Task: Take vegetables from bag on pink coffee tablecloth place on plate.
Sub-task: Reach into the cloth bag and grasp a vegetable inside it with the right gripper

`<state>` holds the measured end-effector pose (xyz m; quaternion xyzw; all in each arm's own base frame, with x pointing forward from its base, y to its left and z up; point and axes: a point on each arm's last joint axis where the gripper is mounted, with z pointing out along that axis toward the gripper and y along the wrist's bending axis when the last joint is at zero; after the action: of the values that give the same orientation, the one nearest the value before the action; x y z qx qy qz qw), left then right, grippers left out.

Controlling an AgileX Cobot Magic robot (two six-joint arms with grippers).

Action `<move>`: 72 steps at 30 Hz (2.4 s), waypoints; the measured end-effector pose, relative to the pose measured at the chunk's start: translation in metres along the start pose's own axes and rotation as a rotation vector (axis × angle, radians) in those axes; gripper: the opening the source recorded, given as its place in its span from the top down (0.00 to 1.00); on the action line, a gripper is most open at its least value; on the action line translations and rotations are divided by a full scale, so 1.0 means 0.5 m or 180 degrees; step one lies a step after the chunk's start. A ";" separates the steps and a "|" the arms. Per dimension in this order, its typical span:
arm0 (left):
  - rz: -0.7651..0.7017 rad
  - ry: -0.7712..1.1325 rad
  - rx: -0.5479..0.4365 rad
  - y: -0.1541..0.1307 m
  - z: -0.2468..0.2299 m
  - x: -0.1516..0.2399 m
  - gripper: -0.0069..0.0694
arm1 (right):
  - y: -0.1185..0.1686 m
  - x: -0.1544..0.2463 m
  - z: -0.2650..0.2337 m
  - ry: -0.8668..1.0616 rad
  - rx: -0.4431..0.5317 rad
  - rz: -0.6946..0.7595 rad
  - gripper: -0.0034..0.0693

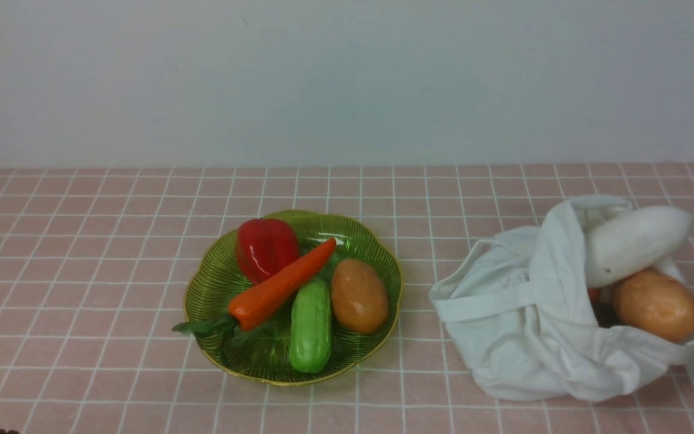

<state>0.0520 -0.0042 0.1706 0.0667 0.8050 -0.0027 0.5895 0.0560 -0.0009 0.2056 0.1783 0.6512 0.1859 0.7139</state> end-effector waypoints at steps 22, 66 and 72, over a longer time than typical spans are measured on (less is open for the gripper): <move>0.0000 0.0000 0.0000 0.000 0.000 0.000 0.92 | 0.135 -0.200 0.043 0.0221 -0.0216 0.0055 0.97; 0.0000 0.0000 0.0000 0.000 0.000 0.000 0.92 | 0.018 -0.064 0.559 0.3398 0.1107 -0.0121 0.01; 0.0000 0.0000 0.0000 0.000 0.000 0.000 0.92 | 0.019 -0.057 0.558 0.3493 0.1061 -0.0095 0.29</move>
<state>0.0520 -0.0042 0.1706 0.0667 0.8050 -0.0027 0.5895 0.3315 -0.0103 0.2593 0.1565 0.9494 0.1359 0.2361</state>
